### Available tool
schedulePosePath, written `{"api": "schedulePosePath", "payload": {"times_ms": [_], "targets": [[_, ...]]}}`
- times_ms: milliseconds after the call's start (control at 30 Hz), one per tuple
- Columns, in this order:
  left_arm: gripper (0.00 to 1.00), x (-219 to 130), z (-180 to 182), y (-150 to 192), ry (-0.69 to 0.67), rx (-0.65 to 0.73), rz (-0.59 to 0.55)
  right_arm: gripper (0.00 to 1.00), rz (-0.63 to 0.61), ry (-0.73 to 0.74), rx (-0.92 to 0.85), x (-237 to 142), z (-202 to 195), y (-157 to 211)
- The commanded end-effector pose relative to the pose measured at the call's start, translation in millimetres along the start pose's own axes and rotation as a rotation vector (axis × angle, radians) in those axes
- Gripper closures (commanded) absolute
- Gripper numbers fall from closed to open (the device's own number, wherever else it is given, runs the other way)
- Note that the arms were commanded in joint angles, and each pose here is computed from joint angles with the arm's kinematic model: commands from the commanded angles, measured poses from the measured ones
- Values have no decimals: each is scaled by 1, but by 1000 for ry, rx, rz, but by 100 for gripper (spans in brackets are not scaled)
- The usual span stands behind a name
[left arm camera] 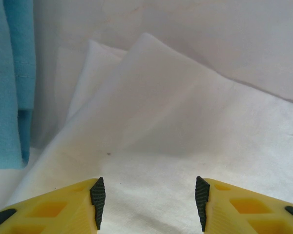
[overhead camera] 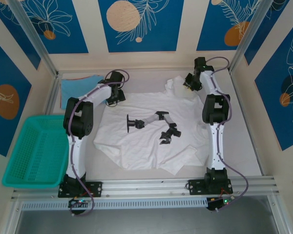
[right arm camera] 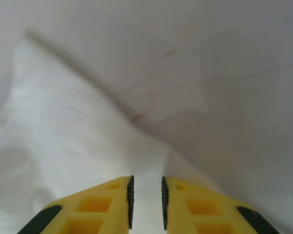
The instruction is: Fold and stack the t-shirts
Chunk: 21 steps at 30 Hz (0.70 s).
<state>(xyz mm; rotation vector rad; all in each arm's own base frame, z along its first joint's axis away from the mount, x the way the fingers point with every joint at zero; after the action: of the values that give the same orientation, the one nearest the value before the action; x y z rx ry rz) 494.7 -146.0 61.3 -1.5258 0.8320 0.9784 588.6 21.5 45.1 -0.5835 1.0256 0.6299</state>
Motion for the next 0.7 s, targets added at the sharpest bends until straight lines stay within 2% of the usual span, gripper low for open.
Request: {"api": "schedulePosePath", "payload": {"times_ms": [0,200,333,533,667], "targets": [[46,5,3,0,-5,3,7,74,69,31,155,9,-38,-9],[47,15,-6,-1,48,-11,27,76,87,-27,196,0,-43,-23],[46,15,-6,-7,33,3,20,76,43,-60,176,-21,-31,-26],[47,5,-19,-25,84,49,-14,75,26,-182,51,-48,17,-12],[49,-1,-26,-37,108,96,-39,77,44,-212,0,-43,40,3]]}}
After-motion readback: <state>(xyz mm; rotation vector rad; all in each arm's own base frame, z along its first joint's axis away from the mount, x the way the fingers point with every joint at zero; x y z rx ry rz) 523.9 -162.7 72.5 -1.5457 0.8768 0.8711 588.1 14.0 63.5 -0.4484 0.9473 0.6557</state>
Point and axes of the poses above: each hand's point on the last joint's axis, 136 mm out from that joint toward the fingers, its own x axis out along the fingers, its own z axis along the line the jaws close on, y = z × x, the point moved 2 cm from there along -x, back along the fingers, and after that the axes turned 9 degrees about x, right-handed, at the moved point
